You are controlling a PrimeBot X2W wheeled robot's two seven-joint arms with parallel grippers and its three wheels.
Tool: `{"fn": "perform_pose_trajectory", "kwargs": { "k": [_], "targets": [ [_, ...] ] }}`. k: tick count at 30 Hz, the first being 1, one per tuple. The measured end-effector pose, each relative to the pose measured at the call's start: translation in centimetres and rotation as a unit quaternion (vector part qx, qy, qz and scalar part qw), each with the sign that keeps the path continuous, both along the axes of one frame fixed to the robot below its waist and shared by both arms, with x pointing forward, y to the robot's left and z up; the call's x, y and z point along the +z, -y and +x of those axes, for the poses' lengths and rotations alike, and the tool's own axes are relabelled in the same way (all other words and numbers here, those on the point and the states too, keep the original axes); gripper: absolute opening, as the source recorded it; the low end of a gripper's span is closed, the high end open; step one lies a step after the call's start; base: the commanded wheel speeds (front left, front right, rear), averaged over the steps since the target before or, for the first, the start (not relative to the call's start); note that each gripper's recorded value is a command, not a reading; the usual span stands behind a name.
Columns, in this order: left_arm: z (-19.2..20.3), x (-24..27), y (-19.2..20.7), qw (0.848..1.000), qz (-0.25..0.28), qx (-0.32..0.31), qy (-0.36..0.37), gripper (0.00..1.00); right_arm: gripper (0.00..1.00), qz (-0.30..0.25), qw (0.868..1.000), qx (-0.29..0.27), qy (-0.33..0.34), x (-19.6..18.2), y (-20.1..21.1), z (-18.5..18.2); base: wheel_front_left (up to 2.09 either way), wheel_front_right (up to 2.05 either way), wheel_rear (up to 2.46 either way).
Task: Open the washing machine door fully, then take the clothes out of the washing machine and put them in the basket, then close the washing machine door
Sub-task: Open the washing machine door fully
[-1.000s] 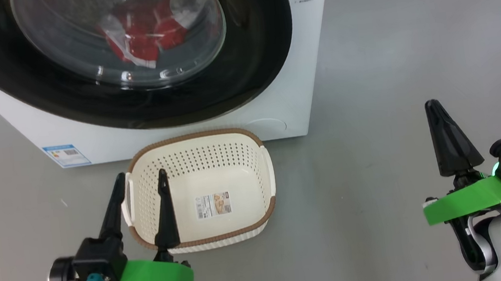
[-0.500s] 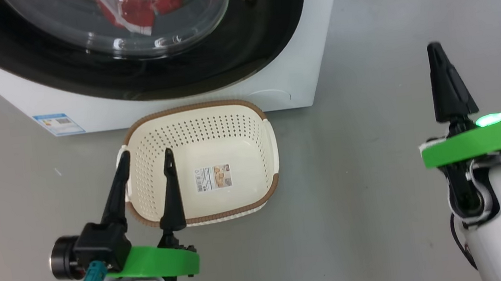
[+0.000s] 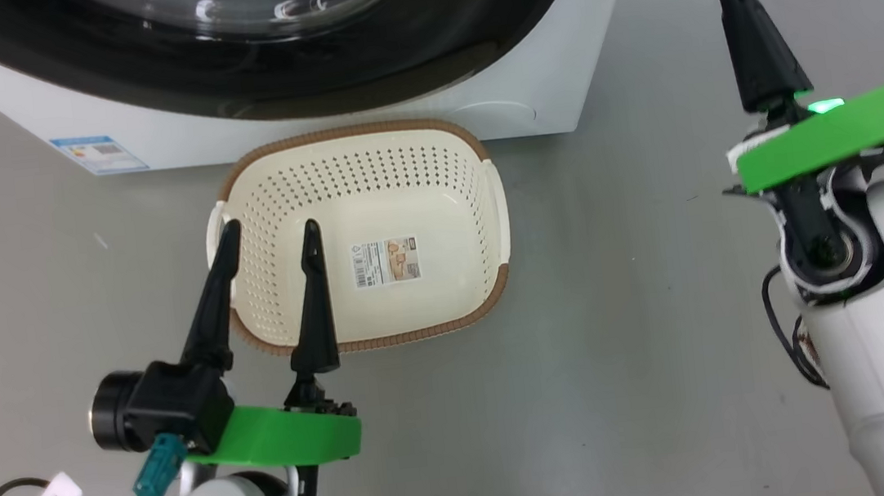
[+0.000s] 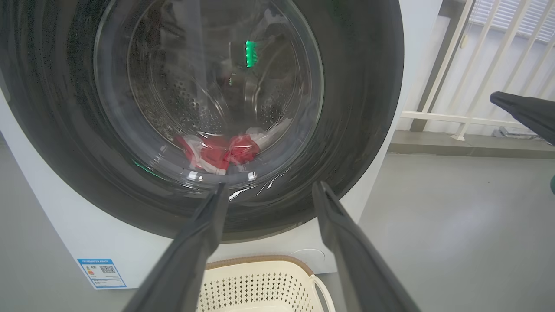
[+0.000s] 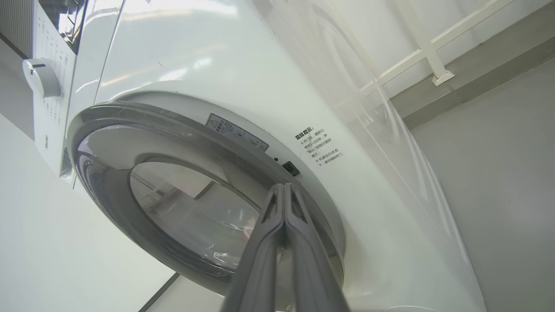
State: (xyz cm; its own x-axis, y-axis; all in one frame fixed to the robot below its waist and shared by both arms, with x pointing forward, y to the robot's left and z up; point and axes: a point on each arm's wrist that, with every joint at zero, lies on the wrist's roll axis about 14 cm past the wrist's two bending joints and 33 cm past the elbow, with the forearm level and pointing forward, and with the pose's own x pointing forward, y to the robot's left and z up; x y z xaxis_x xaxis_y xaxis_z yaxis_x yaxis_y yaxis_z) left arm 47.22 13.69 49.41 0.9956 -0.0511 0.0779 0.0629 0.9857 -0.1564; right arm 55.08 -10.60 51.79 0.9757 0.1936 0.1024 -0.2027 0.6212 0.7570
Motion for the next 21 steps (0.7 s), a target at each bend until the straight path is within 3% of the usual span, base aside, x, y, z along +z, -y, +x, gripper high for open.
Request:
{"fn": "perform_pose_trajectory", "kwargs": {
  "k": [10,21],
  "targets": [
    [0.6,-1.1,-0.6,1.0,0.004,0.005,-0.01,1.0,0.0,0.095,0.994,0.043,-0.023,0.8,-1.5,3.6,0.0,0.0,0.0],
    [1.0,-2.6,-1.9,0.999,0.002,0.018,-0.027,1.0,0.0,0.122,0.986,0.096,-0.054,0.4,-4.3,7.7,0.0,0.0,0.0]
  ]
}}
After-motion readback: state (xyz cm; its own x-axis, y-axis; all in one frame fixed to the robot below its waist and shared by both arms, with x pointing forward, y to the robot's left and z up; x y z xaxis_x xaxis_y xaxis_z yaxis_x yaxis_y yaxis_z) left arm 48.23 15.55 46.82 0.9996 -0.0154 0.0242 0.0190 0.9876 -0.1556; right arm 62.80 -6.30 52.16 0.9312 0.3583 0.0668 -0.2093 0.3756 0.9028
